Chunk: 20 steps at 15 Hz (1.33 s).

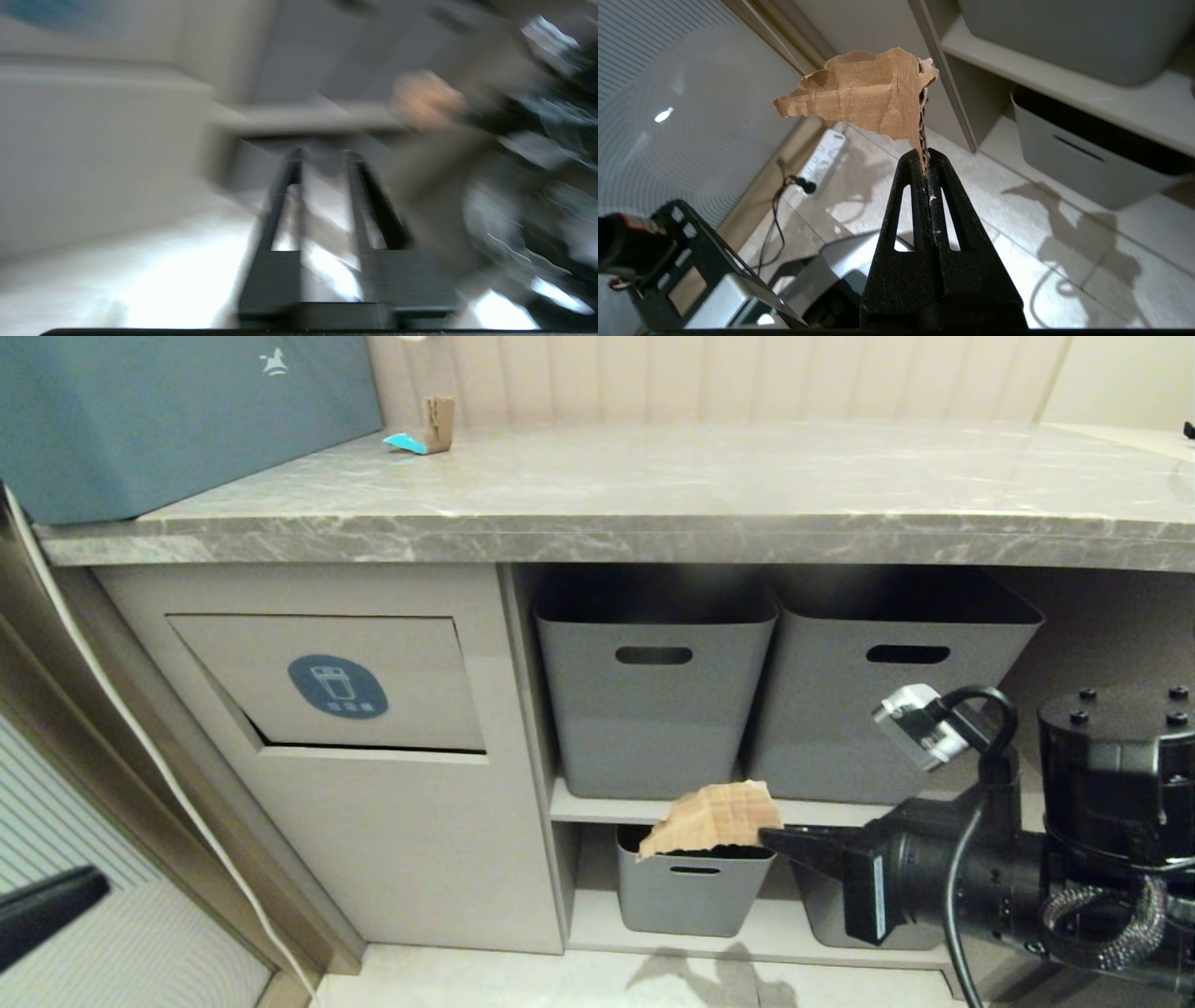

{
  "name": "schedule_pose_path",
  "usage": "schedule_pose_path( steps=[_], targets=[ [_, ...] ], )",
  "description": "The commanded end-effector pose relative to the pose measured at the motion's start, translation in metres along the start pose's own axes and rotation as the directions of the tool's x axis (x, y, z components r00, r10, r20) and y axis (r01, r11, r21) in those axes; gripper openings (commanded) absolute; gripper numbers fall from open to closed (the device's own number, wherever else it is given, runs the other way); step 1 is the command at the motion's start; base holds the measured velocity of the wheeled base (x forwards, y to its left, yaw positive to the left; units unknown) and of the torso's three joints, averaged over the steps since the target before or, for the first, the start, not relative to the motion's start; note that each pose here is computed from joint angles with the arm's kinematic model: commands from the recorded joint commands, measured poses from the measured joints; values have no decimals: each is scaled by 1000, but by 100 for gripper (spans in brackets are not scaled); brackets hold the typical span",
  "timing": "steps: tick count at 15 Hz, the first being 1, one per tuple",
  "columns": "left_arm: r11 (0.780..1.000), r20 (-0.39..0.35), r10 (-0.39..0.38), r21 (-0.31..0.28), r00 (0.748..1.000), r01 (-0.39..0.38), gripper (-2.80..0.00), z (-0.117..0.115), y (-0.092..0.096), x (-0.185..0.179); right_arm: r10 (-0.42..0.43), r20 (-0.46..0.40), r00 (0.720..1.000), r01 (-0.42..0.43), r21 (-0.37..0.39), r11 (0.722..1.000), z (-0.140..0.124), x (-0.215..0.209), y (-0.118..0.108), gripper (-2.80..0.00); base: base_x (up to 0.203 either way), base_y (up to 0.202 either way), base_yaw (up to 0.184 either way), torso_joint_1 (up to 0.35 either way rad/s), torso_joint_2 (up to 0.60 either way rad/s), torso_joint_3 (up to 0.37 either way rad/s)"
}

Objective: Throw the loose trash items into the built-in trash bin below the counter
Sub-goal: Hand it to the other hand

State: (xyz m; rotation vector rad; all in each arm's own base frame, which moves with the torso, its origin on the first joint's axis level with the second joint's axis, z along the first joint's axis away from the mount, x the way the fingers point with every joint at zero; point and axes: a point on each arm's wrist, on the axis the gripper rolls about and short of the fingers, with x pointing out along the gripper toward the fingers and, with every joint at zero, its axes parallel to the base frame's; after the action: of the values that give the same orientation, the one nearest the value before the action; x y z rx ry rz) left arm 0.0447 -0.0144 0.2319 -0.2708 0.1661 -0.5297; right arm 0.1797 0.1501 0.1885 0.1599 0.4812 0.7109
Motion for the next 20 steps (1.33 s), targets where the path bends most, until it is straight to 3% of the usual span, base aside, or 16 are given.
schedule_pose_path(
  steps=[1,3,6,12,13,15,17,20],
  targets=[
    [978,-200,-186,-133,962,162,0,0,11,42,21,3,1000,-21,-3,1000,8,14,6,-280,0,0,0,0,0,0],
    [941,-292,-302,-243,908,235,0,-2,6,65,58,-5,998,-58,1,998,10,22,17,-280,0,0,0,0,0,0],
    [899,-348,-400,-328,848,290,0,4,-2,112,126,33,992,-129,134,982,24,26,36,-280,0,0,0,0,0,0],
    [848,-361,-518,-334,776,411,0,-3,-31,182,165,12,986,-165,145,976,20,30,48,-280,0,0,0,0,0,0],
    [850,-371,-517,-330,772,410,0,-6,-35,188,175,7,985,-174,141,974,19,29,51,-280,0,0,0,0,0,0],
    [864,-365,-493,-313,789,395,0,-9,-40,200,186,5,983,-185,137,973,19,31,54,-280,0,0,0,0,0,0],
    [864,-334,-493,-294,803,408,0,-10,-41,211,205,-6,979,-203,131,970,16,31,60,-280,0,0,0,0,0,0],
    [868,-342,-486,-295,804,399,0,-17,-39,210,222,-11,975,-219,127,967,15,30,65,-280,0,0,0,0,0,0]
  ],
)
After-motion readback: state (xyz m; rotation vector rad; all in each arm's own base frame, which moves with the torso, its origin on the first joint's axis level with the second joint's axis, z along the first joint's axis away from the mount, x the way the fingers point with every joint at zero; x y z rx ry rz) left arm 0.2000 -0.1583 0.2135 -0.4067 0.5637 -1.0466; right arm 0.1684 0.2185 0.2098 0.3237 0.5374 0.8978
